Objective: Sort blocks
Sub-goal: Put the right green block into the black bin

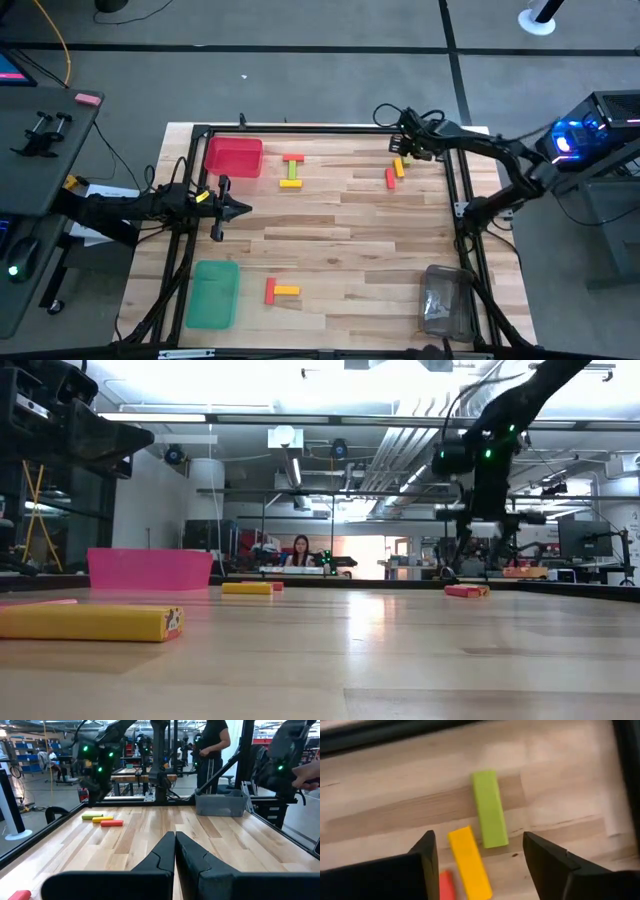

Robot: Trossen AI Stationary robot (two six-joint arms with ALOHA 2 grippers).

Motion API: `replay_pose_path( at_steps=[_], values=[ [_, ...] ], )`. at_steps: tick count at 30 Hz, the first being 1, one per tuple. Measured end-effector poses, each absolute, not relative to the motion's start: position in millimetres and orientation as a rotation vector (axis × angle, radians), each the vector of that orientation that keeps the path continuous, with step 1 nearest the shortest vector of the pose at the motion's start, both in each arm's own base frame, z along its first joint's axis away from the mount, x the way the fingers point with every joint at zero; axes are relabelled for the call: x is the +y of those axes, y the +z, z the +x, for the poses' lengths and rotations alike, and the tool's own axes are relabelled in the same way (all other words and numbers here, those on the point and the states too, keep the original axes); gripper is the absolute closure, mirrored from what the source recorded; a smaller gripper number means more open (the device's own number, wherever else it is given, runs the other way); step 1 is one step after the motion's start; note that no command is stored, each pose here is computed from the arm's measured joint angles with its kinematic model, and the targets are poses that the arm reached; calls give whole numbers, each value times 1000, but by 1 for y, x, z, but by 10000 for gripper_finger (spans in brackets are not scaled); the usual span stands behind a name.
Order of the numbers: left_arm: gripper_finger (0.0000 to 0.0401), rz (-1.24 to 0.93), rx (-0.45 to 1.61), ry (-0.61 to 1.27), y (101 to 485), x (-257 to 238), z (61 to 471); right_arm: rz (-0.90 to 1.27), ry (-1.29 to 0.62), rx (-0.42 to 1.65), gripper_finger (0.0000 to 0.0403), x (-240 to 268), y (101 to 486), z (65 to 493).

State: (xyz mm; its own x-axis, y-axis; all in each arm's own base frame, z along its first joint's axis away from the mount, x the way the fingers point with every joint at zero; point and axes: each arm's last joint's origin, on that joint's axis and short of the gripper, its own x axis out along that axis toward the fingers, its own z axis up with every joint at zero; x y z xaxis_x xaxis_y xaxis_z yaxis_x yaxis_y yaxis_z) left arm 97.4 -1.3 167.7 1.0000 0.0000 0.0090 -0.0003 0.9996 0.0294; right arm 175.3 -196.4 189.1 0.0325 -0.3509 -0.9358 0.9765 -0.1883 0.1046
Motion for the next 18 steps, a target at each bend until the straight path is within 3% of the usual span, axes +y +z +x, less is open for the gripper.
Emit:
replay_pose_path(
  at_steps=[5, 18],
  values=[
    [401, 30, -10, 0, 168, -1, 97, 1221, -1455, 824, 215, -210, 170, 171],
    [401, 30, -10, 0, 168, -1, 97, 1177, -1517, 818, 222, -225, 157, 167]
  ],
)
